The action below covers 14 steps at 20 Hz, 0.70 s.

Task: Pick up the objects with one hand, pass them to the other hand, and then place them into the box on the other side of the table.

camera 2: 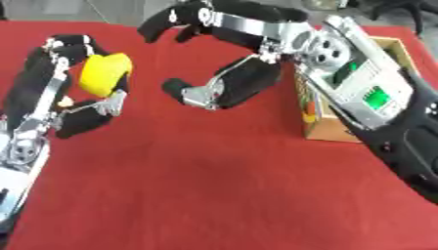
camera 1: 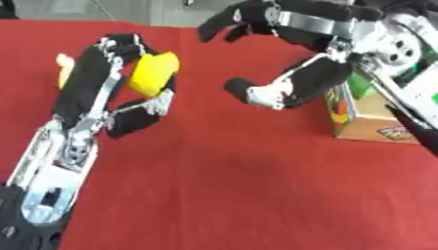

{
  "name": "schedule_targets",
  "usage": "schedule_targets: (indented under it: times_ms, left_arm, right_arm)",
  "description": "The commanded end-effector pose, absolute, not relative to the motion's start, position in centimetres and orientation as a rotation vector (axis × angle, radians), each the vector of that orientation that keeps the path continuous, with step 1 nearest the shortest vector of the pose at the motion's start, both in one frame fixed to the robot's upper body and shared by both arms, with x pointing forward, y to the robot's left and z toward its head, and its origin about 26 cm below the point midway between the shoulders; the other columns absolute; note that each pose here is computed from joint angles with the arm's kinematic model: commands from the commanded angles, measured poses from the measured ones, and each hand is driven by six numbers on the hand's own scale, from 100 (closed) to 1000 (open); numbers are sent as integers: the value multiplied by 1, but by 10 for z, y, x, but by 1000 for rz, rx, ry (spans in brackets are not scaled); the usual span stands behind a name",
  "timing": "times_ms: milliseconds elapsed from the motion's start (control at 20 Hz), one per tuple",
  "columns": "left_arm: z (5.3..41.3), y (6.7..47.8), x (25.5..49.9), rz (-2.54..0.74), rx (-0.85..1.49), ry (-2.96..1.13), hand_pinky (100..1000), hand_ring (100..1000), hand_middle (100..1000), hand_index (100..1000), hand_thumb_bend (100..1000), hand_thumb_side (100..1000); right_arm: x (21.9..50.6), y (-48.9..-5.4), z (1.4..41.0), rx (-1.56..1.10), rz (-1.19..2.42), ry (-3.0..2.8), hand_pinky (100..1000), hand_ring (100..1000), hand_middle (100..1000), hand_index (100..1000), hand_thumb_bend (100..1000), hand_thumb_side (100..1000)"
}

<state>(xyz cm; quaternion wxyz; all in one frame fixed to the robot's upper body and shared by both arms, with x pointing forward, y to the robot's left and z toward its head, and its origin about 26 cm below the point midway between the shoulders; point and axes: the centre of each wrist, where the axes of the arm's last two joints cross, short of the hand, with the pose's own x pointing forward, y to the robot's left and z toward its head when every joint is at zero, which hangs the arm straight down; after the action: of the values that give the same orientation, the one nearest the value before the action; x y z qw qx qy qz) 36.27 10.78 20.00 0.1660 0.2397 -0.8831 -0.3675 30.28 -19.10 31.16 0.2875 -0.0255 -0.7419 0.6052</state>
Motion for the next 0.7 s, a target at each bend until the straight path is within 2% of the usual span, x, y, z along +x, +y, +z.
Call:
schedule_targets:
  times_ms: [50, 250, 500, 600, 700]
  left_arm:
    - [206, 99, 360, -1073, 660, -2572, 672, 543, 446, 522, 100, 273]
    - [201, 95, 360, -1091, 619, -2568, 673, 539, 442, 522, 100, 284]
    - [203, 90, 358, -1086, 567, -2597, 680, 542, 445, 523, 100, 288]
    - [204, 88, 358, -1089, 557, -2608, 680, 543, 444, 524, 100, 289]
    - [206, 87, 357, -1092, 553, -2617, 679, 542, 445, 524, 100, 285]
  right_arm:
    - [298, -191, 322, -69, 1595, -2002, 903, 985, 834, 912, 171, 309]
    - [298, -192, 325, -93, 1553, -2011, 901, 980, 831, 910, 161, 299]
    - [298, -190, 318, -147, 1571, -1938, 903, 987, 838, 916, 144, 387]
    - [299, -189, 316, -163, 1580, -1902, 903, 987, 836, 916, 133, 386]
    - [299, -189, 314, -179, 1585, -1876, 903, 988, 838, 916, 151, 426]
